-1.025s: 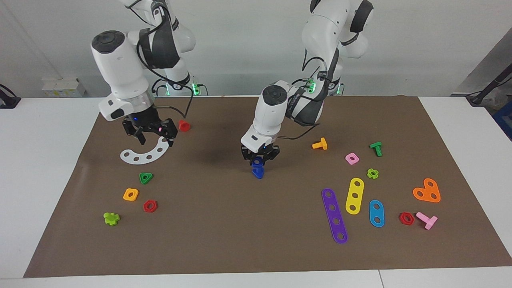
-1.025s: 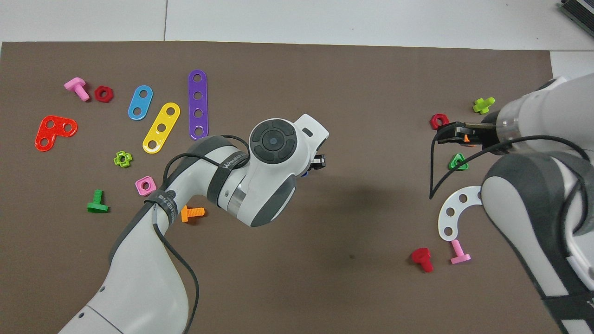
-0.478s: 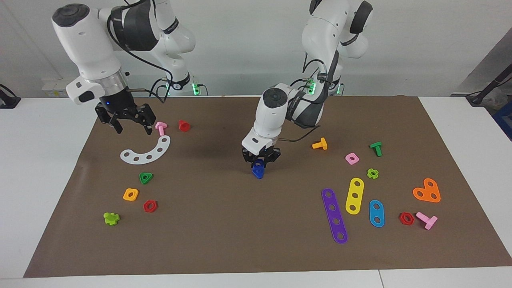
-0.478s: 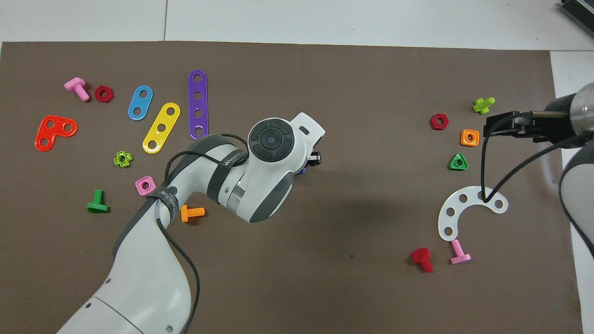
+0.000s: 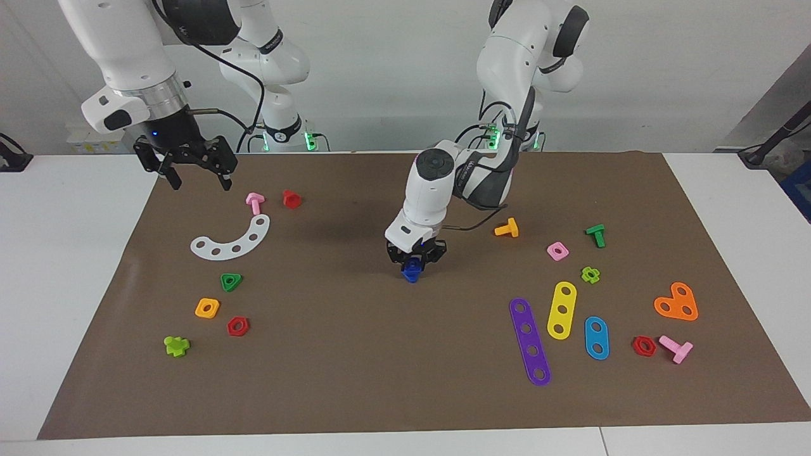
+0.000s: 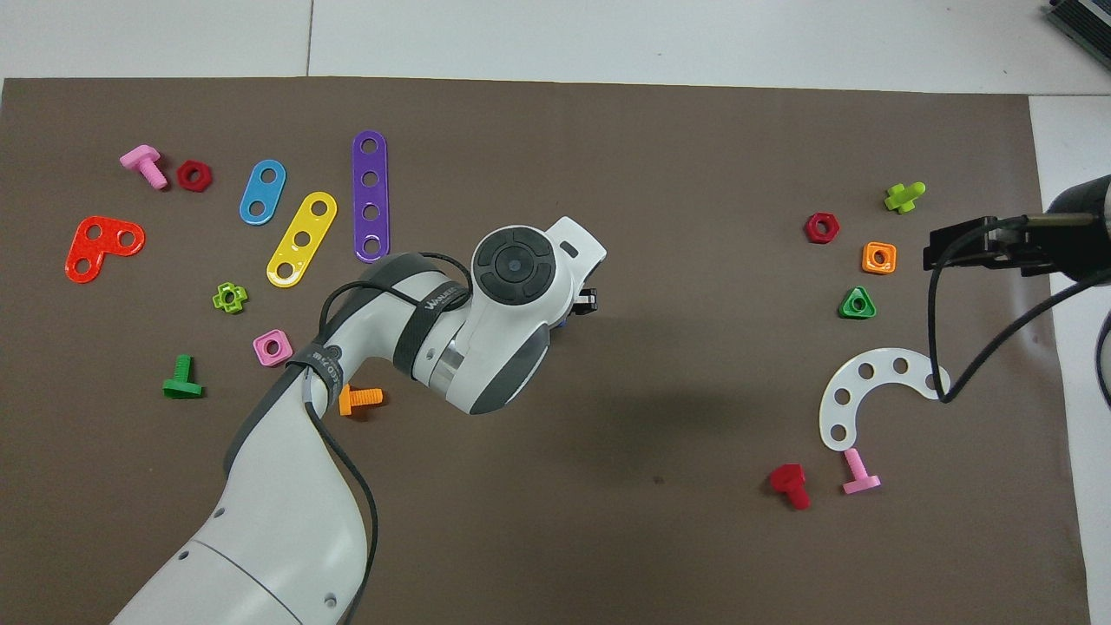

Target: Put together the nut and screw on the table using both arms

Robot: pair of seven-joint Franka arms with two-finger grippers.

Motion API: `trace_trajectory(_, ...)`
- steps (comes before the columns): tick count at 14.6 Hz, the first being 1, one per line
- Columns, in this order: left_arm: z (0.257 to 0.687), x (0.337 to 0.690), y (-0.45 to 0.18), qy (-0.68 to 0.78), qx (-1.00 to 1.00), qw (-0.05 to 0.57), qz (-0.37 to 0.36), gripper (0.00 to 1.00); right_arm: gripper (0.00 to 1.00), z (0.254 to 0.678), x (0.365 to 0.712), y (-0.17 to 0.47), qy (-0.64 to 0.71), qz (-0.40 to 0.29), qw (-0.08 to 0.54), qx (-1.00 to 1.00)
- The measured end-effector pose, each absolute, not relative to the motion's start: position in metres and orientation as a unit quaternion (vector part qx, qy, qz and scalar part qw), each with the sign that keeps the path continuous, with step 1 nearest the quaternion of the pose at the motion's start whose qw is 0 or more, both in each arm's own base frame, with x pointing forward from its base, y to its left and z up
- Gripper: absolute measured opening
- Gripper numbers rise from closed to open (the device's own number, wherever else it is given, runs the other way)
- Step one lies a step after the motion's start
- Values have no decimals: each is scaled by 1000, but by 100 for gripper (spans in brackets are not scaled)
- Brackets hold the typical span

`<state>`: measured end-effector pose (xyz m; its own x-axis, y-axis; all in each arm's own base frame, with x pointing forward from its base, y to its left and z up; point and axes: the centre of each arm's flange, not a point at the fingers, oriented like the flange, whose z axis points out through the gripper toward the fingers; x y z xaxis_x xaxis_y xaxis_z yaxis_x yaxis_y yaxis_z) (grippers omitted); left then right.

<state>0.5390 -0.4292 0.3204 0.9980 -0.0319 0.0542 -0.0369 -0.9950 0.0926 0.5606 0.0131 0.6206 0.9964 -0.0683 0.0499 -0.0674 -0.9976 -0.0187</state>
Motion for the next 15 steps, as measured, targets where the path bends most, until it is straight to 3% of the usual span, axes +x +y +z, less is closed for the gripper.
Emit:
trace_trajectory(2,319,539,-430,-23,998,44,33,52,100,619,558,12,33,-18,8,-999)
trace_trajectory(6,319,540,-430,-25,998,43,35,94,100,619,557,12,31,-17,8,-999)
trace_trajectory(7,320,540,-430,-24,998,43,35,100,100,619,557,12,31,-17,8,-999)
trace_trajectory(11,344,558,-417,-11,1000,22,18,100,100,619,557,12,31,-17,8,-999)
trace_trajectory(15,404,626,-333,40,999,12,27,99,100,619,556,14,29,-18,8,-999)
